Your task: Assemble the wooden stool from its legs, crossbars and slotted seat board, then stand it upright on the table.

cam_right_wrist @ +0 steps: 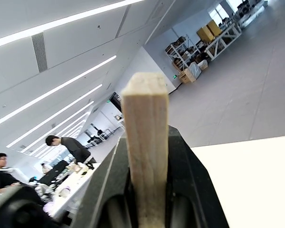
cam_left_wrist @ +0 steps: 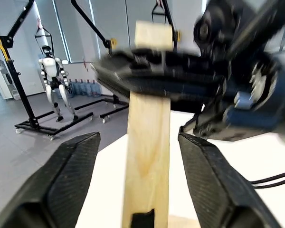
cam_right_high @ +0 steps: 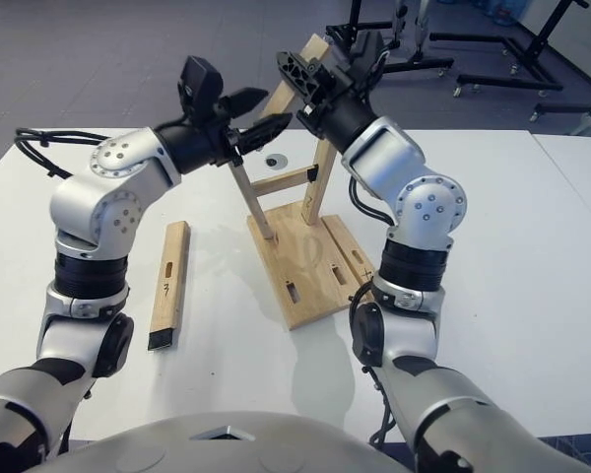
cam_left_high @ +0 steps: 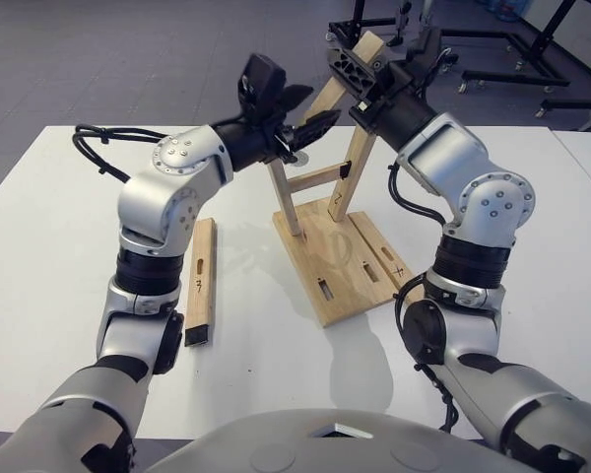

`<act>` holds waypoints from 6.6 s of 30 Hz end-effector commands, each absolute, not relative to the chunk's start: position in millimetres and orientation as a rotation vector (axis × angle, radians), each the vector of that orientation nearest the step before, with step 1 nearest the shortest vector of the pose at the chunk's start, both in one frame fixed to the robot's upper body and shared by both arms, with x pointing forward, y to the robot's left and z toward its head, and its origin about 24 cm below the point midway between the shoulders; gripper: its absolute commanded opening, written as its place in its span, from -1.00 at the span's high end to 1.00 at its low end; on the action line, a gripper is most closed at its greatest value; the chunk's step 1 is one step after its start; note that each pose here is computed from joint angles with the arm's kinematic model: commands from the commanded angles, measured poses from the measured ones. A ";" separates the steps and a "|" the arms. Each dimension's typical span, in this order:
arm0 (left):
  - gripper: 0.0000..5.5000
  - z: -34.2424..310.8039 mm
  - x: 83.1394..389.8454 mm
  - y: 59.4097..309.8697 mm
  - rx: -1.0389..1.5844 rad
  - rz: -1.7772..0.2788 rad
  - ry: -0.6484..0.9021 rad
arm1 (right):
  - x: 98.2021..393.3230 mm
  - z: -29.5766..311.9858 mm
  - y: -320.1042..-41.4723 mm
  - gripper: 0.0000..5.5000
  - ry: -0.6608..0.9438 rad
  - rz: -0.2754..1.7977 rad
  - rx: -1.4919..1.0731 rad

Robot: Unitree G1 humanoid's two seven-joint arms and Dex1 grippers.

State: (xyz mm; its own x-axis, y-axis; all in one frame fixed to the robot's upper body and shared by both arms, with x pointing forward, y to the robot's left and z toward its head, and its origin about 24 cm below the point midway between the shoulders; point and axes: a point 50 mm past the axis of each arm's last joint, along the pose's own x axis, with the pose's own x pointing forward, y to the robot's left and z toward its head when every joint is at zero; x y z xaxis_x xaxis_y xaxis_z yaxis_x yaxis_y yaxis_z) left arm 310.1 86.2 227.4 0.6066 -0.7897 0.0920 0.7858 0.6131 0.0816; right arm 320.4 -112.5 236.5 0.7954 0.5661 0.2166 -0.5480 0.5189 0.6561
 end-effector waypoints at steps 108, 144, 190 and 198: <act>-0.71 117.9 270.6 227.8 -0.419 -0.122 0.090 | 235.0 -29.4 -218.7 0.01 0.419 0.270 0.175; -0.71 117.8 262.9 242.0 -0.402 -0.059 0.079 | 268.9 208.9 -147.0 -0.21 -0.075 -0.070 0.120; -0.71 109.1 198.1 259.1 -0.470 0.126 0.094 | 237.2 216.8 -297.0 -0.21 0.419 0.411 0.021; -0.71 100.6 196.8 248.3 -0.464 0.126 0.156 | 197.2 91.5 -253.0 -0.58 0.639 0.378 0.119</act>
